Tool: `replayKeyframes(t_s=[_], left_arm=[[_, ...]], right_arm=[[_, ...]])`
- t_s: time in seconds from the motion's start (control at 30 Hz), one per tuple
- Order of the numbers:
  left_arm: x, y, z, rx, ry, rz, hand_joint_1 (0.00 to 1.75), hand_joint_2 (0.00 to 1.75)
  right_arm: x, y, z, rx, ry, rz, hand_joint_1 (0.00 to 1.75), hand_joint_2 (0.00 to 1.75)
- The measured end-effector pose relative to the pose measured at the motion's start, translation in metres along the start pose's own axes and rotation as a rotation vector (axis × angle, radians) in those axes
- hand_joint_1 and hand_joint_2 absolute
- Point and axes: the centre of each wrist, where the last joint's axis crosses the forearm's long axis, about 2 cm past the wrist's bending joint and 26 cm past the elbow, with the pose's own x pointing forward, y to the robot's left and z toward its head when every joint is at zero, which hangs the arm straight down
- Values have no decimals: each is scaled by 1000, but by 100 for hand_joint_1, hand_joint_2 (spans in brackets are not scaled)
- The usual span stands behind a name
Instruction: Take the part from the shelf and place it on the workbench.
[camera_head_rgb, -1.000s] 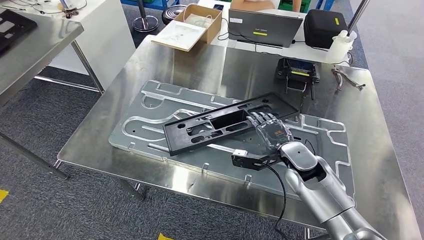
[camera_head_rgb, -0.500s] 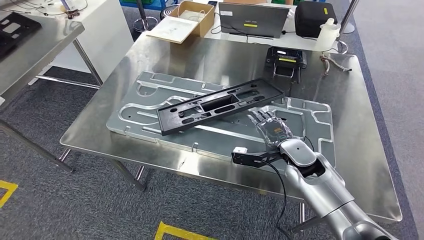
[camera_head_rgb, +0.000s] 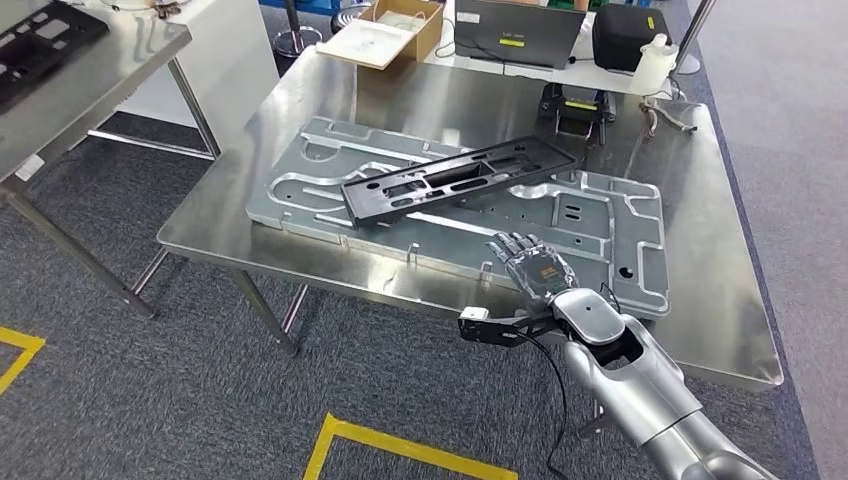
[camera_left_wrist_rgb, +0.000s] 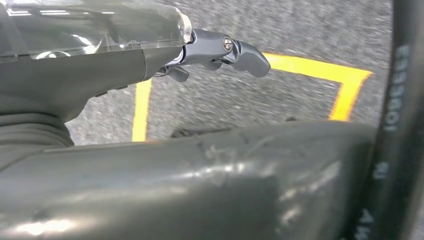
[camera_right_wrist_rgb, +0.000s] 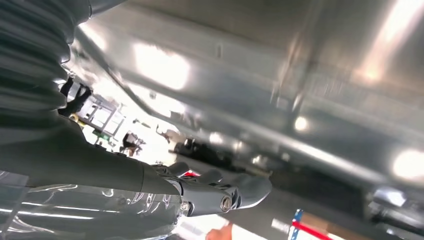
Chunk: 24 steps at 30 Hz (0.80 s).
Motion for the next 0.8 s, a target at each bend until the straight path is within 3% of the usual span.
replayKeyframes(t_s=[0.8], left_arm=[[0, 1, 0, 2, -1, 1, 0, 0]], right_arm=[[7, 5, 2, -1, -15, 10, 0, 175]])
